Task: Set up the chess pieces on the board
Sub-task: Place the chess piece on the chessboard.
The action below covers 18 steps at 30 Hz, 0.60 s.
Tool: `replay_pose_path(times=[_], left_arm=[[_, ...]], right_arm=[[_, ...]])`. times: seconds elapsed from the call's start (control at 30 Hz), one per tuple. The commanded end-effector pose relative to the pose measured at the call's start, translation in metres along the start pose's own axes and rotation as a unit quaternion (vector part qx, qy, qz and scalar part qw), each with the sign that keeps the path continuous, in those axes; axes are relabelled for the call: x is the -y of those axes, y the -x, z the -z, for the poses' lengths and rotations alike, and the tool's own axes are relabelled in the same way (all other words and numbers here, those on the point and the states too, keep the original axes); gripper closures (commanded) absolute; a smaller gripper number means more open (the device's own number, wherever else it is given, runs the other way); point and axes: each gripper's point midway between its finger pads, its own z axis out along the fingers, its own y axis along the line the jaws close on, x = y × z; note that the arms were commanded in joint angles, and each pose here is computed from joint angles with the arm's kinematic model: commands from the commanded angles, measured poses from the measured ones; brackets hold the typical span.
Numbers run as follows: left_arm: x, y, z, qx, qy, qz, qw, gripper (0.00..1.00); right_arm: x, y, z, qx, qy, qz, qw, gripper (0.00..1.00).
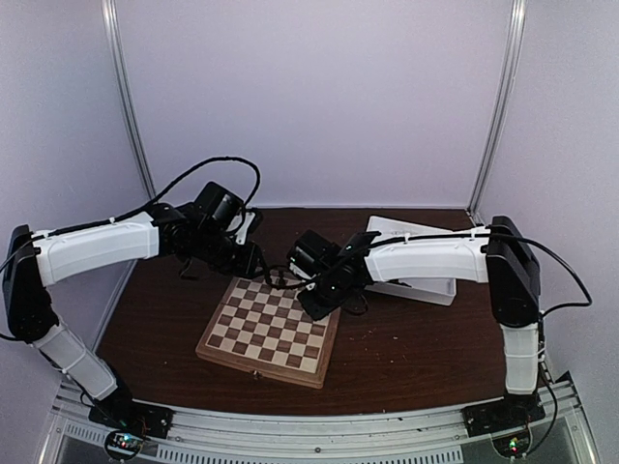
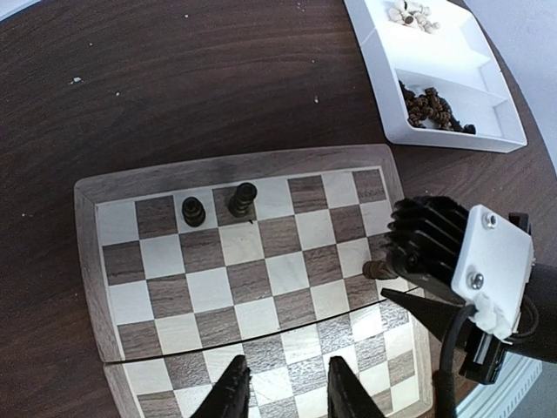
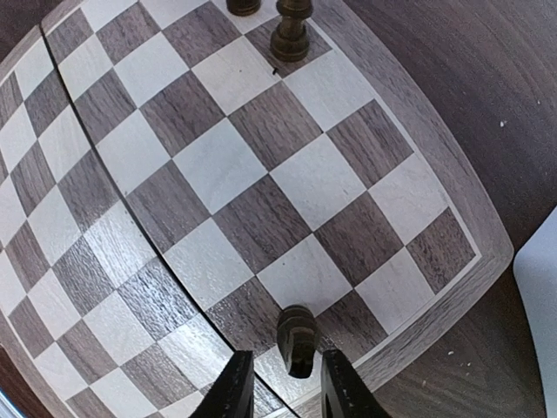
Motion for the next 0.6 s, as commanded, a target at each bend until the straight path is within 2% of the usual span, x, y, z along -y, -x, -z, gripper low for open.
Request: replay_pose_path(times=[0.0, 0.13, 0.33, 0.57], left_arm=[[0.003, 0.008, 0.006, 0.027, -0.003, -0.002, 1.000, 0.68], [0.005, 0.005, 0.006, 0.029, -0.005, -0.020, 0.999, 0.67], [0.019, 0.001, 0.002, 0.016, -0.007, -0.074, 0.997, 0.66], [0.057, -0.013, -0.016, -0.004, -0.020, -0.127, 0.992, 0.65]], right_arm=[[0.004, 0.013, 0.009, 0.021, -0.020, -0.002, 1.000, 0.65], [0.008, 0.027, 0.027, 0.053, -0.025, -0.008, 0.998, 0.57], [0.025, 0.039, 0.058, 0.095, -0.050, -0.017, 0.994, 0.56], [0.073, 0.037, 0.090, 0.138, -0.104, -0.065, 0.983, 0.55]])
